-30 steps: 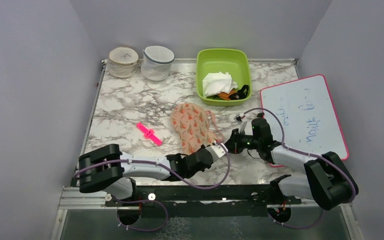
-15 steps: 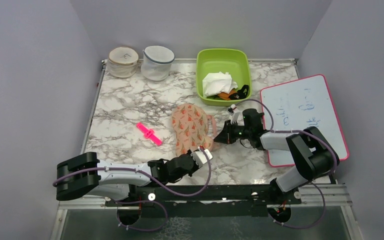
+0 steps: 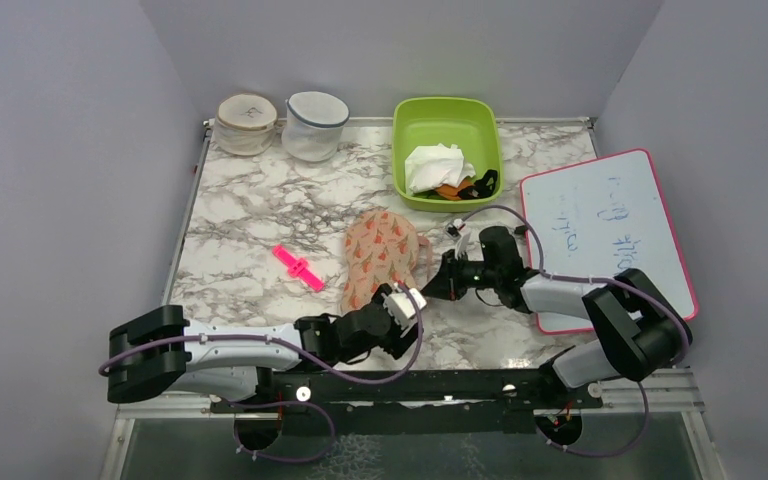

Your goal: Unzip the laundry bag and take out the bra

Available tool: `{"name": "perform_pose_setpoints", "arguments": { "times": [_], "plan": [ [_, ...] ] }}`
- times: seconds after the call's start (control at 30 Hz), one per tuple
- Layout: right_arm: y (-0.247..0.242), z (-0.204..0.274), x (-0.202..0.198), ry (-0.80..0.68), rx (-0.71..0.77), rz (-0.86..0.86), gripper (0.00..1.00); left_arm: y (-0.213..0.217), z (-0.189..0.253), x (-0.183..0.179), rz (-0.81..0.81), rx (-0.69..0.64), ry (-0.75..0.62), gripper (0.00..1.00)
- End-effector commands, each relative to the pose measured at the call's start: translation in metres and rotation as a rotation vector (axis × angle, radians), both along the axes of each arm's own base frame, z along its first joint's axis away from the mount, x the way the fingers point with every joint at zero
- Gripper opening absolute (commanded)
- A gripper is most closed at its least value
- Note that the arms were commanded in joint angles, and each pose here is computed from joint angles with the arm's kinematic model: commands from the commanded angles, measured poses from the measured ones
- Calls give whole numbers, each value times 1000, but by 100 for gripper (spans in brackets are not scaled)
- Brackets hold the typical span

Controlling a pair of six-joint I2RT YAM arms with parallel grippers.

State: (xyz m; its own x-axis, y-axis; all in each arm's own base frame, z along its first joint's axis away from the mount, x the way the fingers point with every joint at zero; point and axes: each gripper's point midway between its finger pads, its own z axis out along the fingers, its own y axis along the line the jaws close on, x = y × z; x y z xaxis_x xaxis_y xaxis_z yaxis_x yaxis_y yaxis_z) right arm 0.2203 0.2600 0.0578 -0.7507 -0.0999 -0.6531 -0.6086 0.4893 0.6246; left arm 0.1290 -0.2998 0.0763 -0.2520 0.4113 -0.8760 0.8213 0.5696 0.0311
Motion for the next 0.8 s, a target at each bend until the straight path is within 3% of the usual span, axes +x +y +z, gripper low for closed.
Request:
{"name": "perform_pose_setpoints", "arguments": {
  "times": [0.0, 0.2, 0.4, 0.5, 0.67, 0.77],
  "plan": [
    [-1, 0, -12, 26, 7, -4, 1, -21, 27, 14, 117, -72, 27, 61],
    [3, 0, -22, 37, 22, 7, 1, -19, 12, 31, 216, 19, -7, 58],
    [5, 1, -27, 44, 28, 15, 1, -5, -11, 42, 289, 122, -24, 49],
    [5, 2, -28, 41, 29, 14, 1, -6, -15, 43, 296, 124, -21, 38],
    [6, -1, -29, 48, 35, 18, 1, -4, -19, 41, 300, 150, -6, 5],
    [8, -7, -25, 57, 32, 8, 1, 1, -16, 39, 288, 152, -8, 0]
  ]
}}
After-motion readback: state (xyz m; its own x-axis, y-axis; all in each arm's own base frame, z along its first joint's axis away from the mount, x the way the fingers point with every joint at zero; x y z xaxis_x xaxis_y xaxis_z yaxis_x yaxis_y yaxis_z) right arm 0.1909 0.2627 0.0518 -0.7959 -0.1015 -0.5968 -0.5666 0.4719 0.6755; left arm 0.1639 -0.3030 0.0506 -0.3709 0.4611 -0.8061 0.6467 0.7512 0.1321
